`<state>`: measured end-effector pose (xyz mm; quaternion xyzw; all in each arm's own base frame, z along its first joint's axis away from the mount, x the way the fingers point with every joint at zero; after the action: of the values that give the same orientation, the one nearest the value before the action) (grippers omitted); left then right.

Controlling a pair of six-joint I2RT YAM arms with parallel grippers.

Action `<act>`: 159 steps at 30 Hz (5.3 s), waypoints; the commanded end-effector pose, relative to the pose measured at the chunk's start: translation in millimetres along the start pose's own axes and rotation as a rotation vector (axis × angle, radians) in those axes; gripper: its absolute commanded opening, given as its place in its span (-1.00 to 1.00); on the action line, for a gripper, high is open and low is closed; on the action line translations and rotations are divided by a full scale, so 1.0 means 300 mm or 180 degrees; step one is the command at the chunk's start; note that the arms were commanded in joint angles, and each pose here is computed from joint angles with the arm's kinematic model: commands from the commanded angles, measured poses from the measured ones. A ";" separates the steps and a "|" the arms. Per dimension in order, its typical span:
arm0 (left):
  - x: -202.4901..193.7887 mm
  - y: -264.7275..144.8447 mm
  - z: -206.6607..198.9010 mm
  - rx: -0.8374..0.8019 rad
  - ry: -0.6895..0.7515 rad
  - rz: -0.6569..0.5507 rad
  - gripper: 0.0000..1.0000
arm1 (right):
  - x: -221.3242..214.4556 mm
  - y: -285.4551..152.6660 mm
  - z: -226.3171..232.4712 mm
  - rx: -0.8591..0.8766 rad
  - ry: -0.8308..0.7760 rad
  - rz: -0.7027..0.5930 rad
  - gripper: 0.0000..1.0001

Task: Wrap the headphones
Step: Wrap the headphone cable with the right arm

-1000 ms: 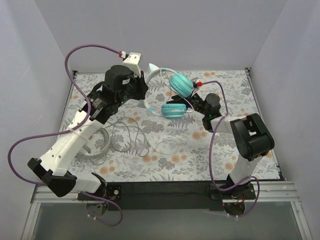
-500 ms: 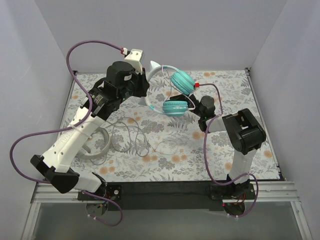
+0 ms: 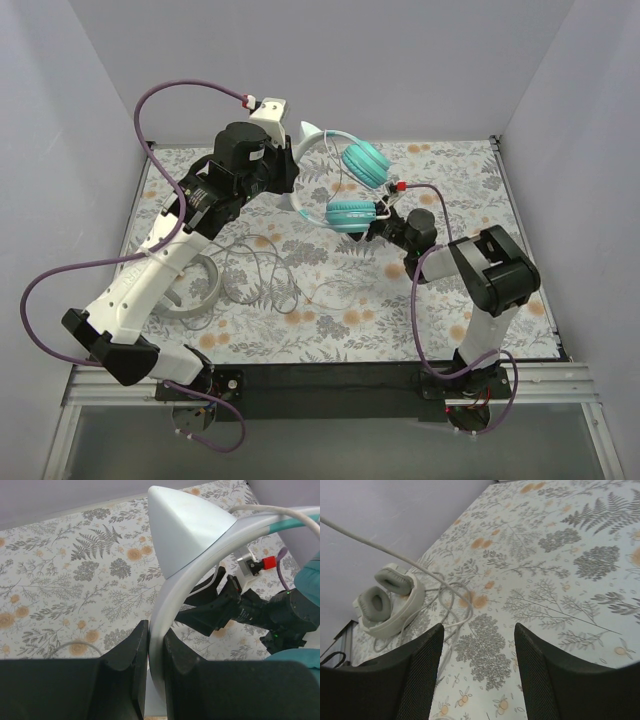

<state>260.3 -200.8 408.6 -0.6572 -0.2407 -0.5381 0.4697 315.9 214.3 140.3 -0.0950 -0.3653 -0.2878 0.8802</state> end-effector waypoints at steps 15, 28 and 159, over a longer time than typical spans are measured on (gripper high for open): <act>0.101 -0.040 -0.003 -0.0012 -0.0080 -0.0384 -1.00 | 0.028 0.253 0.076 0.0871 0.0182 -0.0337 0.31; 0.102 -0.028 0.000 0.0041 -0.0095 -0.0396 -1.00 | 0.000 0.276 0.125 0.0899 0.0356 -0.0538 0.25; -0.150 -0.351 0.010 -0.0266 -0.1138 -0.0697 -1.00 | 0.704 0.227 -0.124 -0.1312 -0.0651 -0.0017 -0.97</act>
<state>161.5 -147.8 356.3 -0.7478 -0.2710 -0.4539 0.4017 502.9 166.0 211.7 -0.3594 -0.3240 -0.3120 0.8177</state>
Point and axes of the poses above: each gripper's point midway between its finger pads, its own y axis out along the fingers, its own z axis along the line the jaws close on, x = y × z, the point moved 8 cm from there along -y, back along the fingers, and after that the axes turned 13 degrees about y, right-handed, at the moved point
